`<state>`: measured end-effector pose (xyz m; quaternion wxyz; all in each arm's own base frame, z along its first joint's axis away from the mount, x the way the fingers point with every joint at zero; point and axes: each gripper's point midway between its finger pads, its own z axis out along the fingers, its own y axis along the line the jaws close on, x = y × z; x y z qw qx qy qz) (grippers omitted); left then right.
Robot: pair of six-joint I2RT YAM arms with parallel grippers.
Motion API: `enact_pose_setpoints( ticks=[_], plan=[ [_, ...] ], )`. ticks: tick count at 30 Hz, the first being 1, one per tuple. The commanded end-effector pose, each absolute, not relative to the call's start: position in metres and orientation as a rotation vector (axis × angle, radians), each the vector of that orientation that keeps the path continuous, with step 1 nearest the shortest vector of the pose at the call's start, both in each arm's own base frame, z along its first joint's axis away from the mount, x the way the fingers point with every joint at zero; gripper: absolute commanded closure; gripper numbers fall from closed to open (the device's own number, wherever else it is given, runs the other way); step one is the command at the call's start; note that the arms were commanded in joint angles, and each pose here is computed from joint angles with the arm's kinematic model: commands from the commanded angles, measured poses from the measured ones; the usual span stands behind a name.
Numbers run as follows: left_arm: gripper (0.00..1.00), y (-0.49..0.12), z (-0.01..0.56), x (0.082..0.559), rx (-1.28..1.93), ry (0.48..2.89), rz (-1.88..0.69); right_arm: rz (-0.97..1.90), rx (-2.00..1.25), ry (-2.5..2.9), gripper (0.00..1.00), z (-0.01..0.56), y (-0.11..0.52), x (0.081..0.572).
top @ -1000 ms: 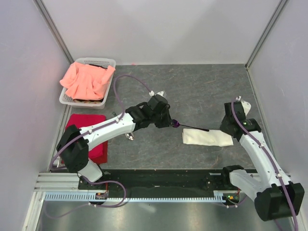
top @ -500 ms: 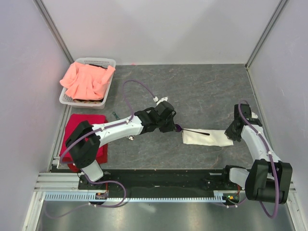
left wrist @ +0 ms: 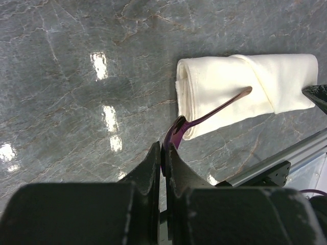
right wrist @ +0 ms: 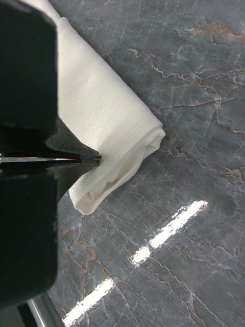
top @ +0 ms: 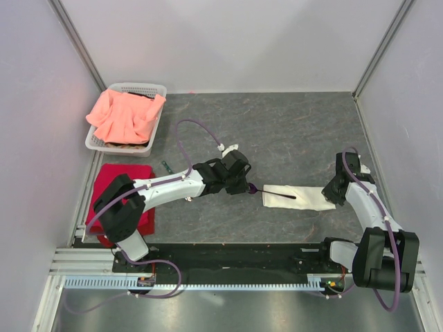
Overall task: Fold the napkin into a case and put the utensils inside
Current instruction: Insert the spoon into the folded napkin.
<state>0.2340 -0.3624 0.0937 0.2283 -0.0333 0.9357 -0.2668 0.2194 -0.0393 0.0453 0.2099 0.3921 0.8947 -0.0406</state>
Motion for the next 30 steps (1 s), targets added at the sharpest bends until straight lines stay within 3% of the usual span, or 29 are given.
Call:
enact_pose_setpoints(
  ticks=[1, 30],
  plan=[
    [0.98, -0.369, 0.117, 0.245, -0.161, 2.490, -0.792, -0.071, 1.130, 2.469, 1.00, 0.039, -0.035, 0.222],
    [0.98, -0.410, 0.091, 0.248, -0.238, 2.551, -0.938, -0.041, 1.147, 2.506, 1.00, 0.022, -0.031, 0.220]
  ],
)
